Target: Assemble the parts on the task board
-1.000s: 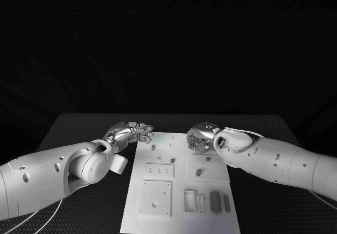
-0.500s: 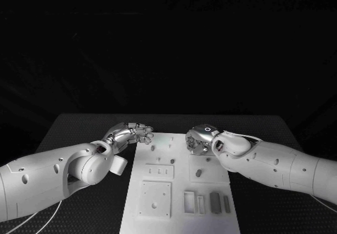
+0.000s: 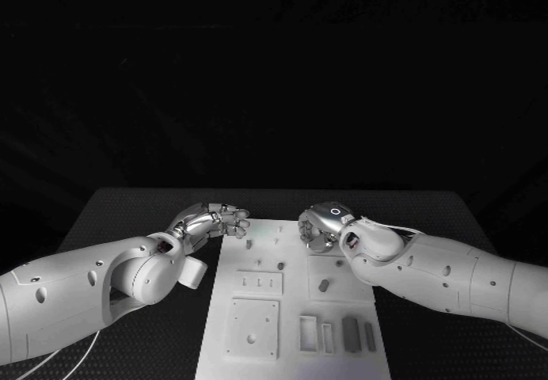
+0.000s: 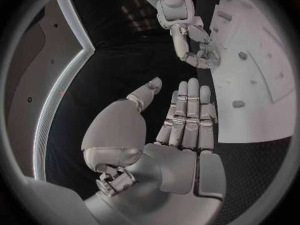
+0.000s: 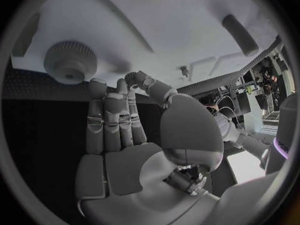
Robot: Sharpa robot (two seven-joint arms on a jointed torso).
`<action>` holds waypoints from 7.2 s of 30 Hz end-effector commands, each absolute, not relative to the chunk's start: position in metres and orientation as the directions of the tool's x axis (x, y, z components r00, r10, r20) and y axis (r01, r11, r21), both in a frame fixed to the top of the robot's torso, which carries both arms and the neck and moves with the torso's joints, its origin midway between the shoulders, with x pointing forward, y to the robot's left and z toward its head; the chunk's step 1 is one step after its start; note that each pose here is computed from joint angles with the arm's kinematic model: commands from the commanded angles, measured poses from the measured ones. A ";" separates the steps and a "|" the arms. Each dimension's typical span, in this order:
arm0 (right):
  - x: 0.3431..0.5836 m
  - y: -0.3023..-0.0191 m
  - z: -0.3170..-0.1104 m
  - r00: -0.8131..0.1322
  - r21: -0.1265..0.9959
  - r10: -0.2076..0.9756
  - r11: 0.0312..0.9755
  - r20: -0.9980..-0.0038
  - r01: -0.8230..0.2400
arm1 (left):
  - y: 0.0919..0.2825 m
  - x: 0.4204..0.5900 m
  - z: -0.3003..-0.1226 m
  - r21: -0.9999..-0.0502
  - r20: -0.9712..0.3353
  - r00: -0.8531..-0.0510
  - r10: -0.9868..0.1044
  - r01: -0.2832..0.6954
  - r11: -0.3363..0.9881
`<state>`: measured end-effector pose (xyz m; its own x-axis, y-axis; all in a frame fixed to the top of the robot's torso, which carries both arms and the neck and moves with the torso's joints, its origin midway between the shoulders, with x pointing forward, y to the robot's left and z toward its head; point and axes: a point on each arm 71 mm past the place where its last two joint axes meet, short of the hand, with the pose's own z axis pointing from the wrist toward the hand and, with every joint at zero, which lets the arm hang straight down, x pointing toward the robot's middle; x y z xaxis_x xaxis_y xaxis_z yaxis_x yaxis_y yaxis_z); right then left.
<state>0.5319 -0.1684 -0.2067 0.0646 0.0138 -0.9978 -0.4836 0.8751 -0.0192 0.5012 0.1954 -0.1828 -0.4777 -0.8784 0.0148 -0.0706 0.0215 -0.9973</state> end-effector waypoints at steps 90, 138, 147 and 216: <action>0.550 -0.104 -0.204 0.167 -0.114 -0.034 0.862 -0.985 -0.495 | 0.188 0.503 -0.181 -0.998 0.015 -0.492 -0.870 -0.060 0.016; 0.534 -0.172 -0.143 0.136 0.132 0.232 0.849 -0.963 -0.511 | 0.206 0.513 -0.181 -0.998 0.012 -0.441 -0.897 -0.057 0.014; 0.541 -0.220 -0.154 -0.001 0.109 0.121 0.897 -0.993 -0.429 | 0.211 0.516 -0.182 -0.999 0.007 -0.430 -0.903 -0.052 0.017; 0.557 -0.228 -0.223 -0.206 0.136 0.067 0.930 -0.976 -0.341 | 0.203 0.514 -0.183 -0.998 0.018 -0.461 -0.887 -0.064 0.013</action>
